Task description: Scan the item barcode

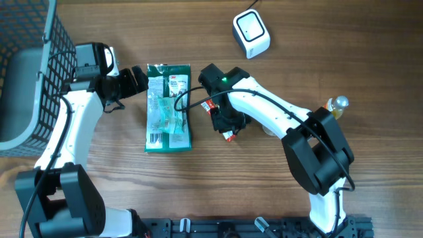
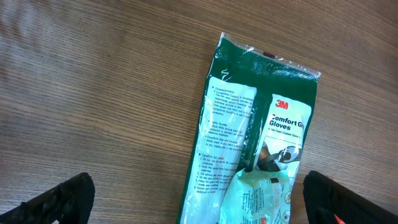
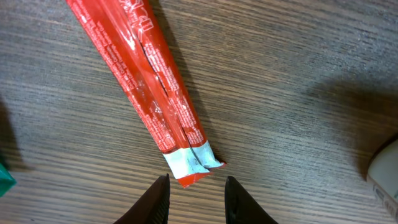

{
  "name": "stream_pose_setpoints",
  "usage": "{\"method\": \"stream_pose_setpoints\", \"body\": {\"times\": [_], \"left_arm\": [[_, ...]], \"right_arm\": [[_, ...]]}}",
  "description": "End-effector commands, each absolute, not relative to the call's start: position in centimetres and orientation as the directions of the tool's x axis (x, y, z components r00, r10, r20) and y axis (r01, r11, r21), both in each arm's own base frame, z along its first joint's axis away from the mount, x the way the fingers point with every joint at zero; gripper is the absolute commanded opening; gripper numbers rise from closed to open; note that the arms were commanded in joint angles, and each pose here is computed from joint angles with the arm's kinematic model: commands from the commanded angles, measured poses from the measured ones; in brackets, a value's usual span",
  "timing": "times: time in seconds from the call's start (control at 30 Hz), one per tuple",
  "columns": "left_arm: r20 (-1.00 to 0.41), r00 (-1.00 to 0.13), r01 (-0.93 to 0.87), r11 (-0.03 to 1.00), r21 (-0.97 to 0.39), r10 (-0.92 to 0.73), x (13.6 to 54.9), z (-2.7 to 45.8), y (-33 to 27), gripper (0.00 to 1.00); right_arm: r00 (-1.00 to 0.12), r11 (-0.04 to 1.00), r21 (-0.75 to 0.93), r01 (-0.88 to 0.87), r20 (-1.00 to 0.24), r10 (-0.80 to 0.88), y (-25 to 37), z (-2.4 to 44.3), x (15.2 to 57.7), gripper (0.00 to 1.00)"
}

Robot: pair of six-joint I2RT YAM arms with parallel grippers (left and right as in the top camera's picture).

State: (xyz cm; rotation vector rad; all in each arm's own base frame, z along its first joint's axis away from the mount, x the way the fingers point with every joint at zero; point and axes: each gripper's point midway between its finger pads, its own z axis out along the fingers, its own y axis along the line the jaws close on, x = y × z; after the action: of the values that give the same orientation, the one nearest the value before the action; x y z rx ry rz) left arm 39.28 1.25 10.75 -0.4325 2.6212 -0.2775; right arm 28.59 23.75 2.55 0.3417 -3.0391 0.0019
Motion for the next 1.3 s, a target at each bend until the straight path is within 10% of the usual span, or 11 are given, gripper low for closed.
{"method": "stream_pose_setpoints", "body": {"times": [0.0, 1.27], "left_arm": [[-0.441, -0.829, -0.25, 0.932, -0.261, -0.345, 39.7, 11.7, 1.7, 1.0], [-0.441, -0.828, -0.25, 0.932, -0.261, -0.346, 39.7, 11.7, 1.8, 1.0]], "right_arm": [[-0.987, 0.989, -0.045, -0.144, 0.075, -0.141, 23.0, 2.0, 28.8, 0.29], [-0.989, 0.999, 0.036, -0.018, 0.149, -0.023, 22.8, 0.8, 27.9, 0.25]]}}
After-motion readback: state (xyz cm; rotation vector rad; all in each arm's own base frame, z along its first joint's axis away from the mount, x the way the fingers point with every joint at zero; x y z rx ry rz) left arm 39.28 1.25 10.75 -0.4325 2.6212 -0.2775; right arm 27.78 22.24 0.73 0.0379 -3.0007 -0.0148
